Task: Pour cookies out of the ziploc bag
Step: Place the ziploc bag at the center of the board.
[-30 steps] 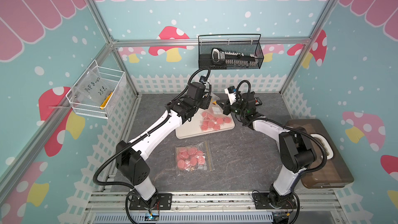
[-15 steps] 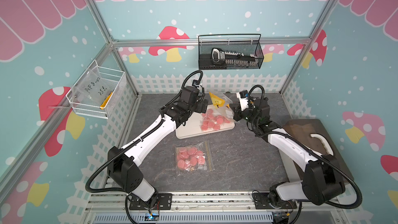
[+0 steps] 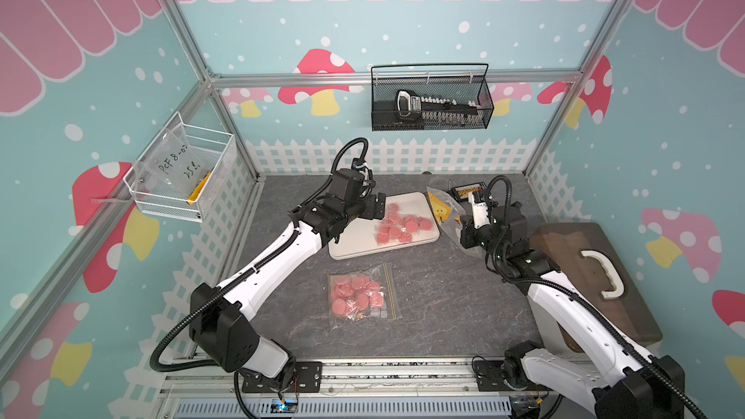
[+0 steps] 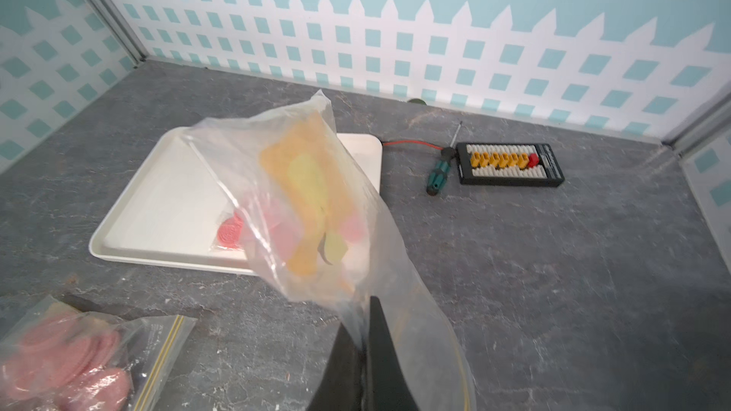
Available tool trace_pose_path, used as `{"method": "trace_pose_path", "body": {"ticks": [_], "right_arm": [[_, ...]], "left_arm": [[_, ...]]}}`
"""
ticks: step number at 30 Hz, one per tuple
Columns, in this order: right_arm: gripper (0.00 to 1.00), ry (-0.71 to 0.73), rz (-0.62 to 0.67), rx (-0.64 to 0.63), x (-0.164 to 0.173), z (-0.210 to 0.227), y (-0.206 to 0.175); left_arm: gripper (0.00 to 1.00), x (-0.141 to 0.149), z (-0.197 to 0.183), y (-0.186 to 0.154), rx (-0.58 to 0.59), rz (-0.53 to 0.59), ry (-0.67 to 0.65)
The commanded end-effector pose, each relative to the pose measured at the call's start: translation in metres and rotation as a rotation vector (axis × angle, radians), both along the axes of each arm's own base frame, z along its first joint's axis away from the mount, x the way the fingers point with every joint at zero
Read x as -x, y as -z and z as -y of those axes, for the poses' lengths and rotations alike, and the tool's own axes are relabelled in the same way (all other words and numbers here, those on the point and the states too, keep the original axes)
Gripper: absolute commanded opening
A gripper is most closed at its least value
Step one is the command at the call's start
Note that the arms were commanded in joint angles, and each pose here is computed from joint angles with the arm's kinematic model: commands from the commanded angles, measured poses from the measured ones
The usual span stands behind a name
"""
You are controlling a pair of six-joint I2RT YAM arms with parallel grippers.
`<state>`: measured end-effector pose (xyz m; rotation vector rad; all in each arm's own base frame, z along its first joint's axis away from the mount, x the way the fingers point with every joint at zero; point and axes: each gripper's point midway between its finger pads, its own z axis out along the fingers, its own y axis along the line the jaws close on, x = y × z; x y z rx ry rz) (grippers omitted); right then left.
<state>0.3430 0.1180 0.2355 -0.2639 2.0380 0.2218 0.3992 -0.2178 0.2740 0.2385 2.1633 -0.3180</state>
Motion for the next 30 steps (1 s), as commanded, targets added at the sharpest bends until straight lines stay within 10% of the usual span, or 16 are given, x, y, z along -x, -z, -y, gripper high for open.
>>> {"method": "trace_pose_path", "body": {"ticks": [1,23,30], "right_arm": [[0.02,0.095,-0.122,0.077,0.012,0.020,0.037],[0.03,0.335,-0.344,0.288,0.033,0.068,0.094],[0.18,0.304,-0.392,0.249,0.041,0.057,0.118]], "left_arm": [[0.99,0.011,-0.002,-0.005,0.046,-0.011,0.002],[0.99,0.017,-0.010,-0.006,0.035,-0.001,-0.009],[0.99,0.021,-0.018,-0.002,0.024,-0.025,-0.022]]}}
